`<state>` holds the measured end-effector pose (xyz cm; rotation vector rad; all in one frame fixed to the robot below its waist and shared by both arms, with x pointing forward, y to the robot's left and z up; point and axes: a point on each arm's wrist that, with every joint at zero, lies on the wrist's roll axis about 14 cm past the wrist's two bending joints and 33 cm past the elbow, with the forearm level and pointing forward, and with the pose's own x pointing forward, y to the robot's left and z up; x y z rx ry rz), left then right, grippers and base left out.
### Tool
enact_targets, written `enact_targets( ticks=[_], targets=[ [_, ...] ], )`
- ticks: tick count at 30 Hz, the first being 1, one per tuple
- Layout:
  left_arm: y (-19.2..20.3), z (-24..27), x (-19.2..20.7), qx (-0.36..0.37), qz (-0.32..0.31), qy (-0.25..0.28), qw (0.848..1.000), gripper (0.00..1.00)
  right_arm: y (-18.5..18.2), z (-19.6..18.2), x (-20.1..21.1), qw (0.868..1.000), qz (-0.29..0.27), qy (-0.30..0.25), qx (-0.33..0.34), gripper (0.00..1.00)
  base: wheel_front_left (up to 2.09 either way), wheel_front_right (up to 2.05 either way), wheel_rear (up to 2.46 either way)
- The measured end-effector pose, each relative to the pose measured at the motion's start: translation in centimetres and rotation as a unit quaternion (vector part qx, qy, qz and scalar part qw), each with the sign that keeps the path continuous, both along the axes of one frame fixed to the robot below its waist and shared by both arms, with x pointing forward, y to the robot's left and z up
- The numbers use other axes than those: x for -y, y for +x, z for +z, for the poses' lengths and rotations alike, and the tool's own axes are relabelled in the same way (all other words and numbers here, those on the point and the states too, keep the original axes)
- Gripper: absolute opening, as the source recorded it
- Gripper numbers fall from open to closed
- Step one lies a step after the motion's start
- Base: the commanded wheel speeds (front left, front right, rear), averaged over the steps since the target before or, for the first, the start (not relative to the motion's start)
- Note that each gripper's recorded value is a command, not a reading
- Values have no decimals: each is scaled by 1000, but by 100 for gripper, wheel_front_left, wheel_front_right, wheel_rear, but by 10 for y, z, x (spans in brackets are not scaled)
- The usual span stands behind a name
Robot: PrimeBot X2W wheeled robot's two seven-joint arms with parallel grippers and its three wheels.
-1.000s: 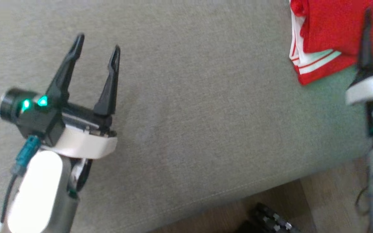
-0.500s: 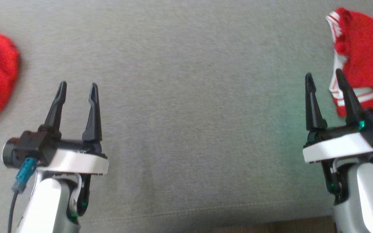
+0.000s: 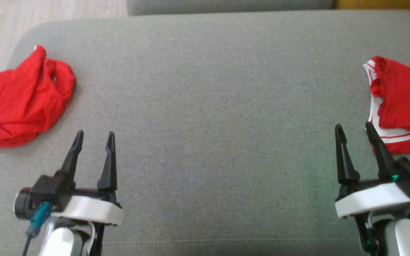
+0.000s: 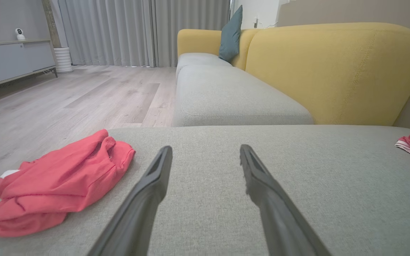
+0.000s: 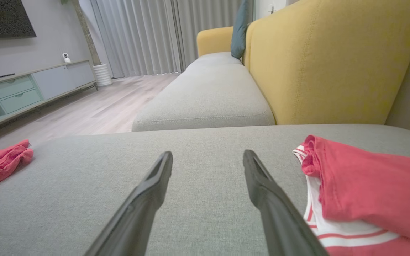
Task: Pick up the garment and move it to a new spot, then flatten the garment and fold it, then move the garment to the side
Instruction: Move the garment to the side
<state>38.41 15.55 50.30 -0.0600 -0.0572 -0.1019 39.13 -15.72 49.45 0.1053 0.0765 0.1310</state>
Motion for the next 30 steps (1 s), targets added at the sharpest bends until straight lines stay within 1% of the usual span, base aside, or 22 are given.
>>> enact_targets(
  ticks=[11, 16, 30],
  targets=[
    [-31, 3, 5, 1, -5, 1, 1000, 100, -36, 12, 7, 1000, -10, 5, 6, 100, 0, 0, 0],
    [-39, 5, 11, 4, -14, 1, 1000, 100, -47, 18, 11, 1000, -16, 9, 11, 100, 0, 0, 0],
    [-39, 5, 11, -1, -10, 3, 1000, 100, -49, 20, 13, 1000, -19, 21, 12, 100, 0, 0, 0]
  ],
)
